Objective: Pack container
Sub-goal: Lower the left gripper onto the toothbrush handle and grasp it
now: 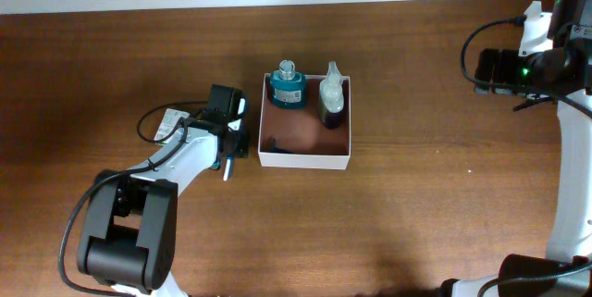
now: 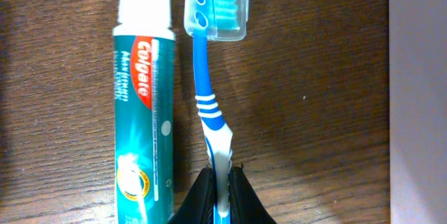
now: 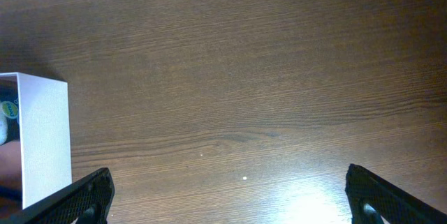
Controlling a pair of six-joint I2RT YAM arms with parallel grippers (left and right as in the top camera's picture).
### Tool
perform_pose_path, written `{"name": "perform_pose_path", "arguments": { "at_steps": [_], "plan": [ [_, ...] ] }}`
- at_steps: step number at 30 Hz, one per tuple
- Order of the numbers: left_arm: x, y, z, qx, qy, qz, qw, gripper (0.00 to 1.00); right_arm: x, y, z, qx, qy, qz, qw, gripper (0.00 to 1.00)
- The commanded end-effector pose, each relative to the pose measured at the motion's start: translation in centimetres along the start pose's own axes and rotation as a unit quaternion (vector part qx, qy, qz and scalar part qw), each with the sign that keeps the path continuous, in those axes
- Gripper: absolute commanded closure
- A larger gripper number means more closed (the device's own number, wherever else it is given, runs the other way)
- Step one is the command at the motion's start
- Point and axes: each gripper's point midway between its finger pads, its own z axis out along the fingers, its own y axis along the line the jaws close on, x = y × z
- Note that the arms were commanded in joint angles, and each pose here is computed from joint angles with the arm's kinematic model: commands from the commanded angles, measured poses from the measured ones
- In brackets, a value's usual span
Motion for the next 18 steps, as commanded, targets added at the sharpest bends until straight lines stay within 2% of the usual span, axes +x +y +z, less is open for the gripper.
{"name": "perform_pose_path", "arguments": {
  "at_steps": [1, 11, 13, 14, 18],
  "plan": [
    [-0.1, 0.3, 0.2, -0.005, 0.001, -0.004, 1.0, 0.93, -0.2, 0.0, -0.1, -0.002, -0.003, 0.006, 1.0, 0.01],
    [0.8, 0.1, 1.2, -0.001, 0.019, -0.007, 1.0, 0.92, -0.2, 0.0, -0.1, -0.002, -0.003, 0.006, 1.0, 0.01],
    [1.3, 0.1, 1.8, -0.001, 0.028, -0.011, 1.0, 0.94, -0.2, 0.0, -0.1, -0.002, -0.003, 0.006, 1.0, 0.01],
    [1.4, 0.1, 2.0, -0.002, 0.031, -0.011, 0.999, 0.99, -0.2, 0.0, -0.1, -0.002, -0.003, 0.006, 1.0, 0.01],
    [0.8, 0.2, 1.5, -0.004, 0.024, -0.011, 1.0, 1.0, -0.2, 0.0, -0.1, -0.002, -0.003, 0.006, 1.0, 0.02]
  ]
}}
